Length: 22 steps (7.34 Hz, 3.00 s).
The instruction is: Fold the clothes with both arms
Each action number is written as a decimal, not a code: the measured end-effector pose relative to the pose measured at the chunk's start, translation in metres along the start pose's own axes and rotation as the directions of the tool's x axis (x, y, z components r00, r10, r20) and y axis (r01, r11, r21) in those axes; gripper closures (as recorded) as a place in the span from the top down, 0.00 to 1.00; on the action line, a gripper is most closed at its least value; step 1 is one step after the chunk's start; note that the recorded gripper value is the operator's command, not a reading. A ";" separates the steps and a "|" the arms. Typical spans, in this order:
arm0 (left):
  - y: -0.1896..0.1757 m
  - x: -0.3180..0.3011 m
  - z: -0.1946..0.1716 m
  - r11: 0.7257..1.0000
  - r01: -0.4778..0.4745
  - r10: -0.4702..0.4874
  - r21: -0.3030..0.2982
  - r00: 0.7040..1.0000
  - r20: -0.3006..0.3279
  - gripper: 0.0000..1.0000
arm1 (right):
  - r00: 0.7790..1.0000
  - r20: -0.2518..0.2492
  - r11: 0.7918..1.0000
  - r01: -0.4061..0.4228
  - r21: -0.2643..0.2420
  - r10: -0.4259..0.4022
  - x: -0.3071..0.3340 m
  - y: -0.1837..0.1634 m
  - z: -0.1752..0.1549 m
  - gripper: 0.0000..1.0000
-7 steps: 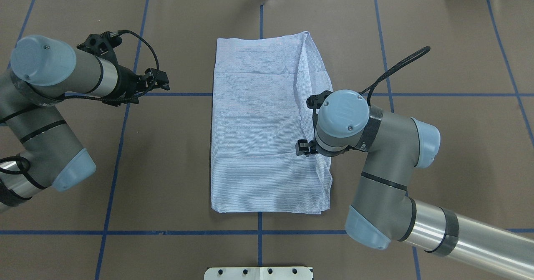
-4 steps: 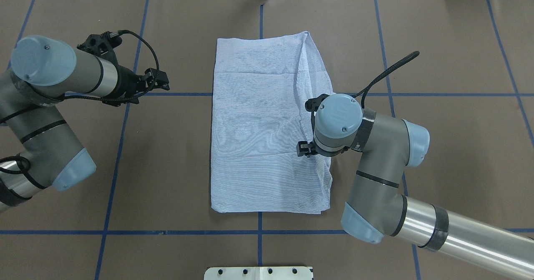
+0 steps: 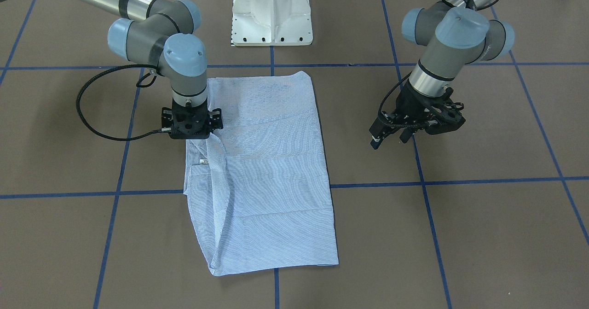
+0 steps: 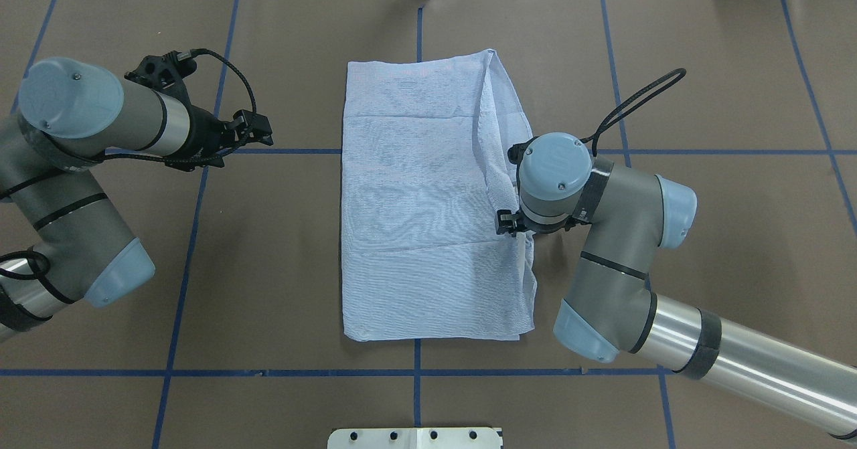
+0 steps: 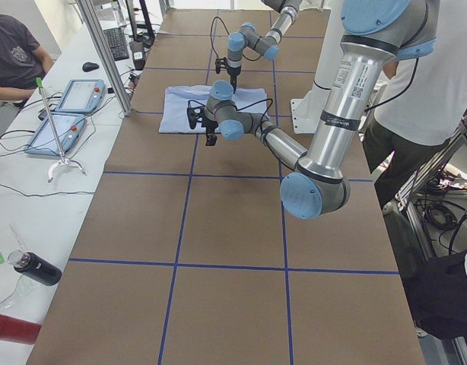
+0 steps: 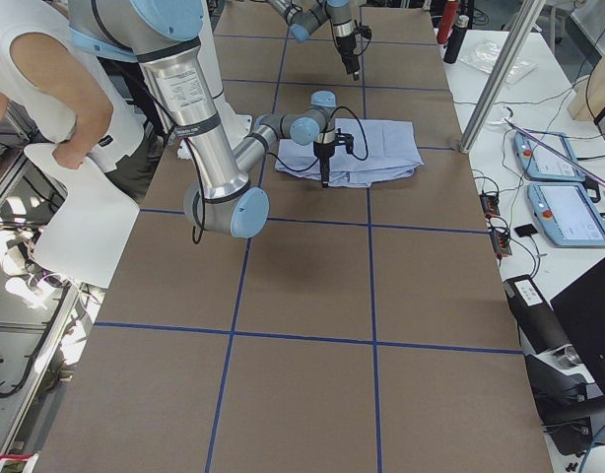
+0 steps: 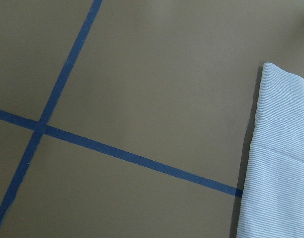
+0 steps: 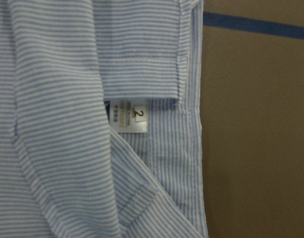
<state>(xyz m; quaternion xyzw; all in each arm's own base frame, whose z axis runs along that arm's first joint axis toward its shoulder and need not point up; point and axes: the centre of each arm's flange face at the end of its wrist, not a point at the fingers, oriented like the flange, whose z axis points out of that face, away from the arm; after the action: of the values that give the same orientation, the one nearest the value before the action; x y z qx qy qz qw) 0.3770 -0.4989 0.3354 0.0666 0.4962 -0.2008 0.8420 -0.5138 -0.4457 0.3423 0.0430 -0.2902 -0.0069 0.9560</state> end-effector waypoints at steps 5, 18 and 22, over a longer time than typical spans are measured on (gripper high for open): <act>0.003 0.003 0.000 1.000 0.006 -0.006 -0.003 1.000 -0.003 1.00 | 0.999 0.012 0.999 -0.040 -0.007 0.040 0.041 -0.033 -0.011 1.00; 0.179 0.078 -0.009 0.947 0.193 -0.218 -0.257 0.973 -0.072 1.00 | 0.923 0.383 1.000 -0.020 -0.007 0.021 0.060 -0.047 -0.135 1.00; 0.265 0.089 0.012 0.907 0.287 -0.305 -0.307 0.952 -0.011 0.99 | 0.914 0.404 1.000 -0.022 -0.007 0.023 0.067 -0.034 -0.148 1.00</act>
<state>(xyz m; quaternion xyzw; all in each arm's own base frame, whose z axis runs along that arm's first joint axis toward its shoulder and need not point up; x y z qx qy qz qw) 0.5319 -0.2855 0.2410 -0.1331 0.5499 -0.2460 0.7870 -0.3756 -0.4706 0.2537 0.0364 -0.4820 -0.0048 0.8754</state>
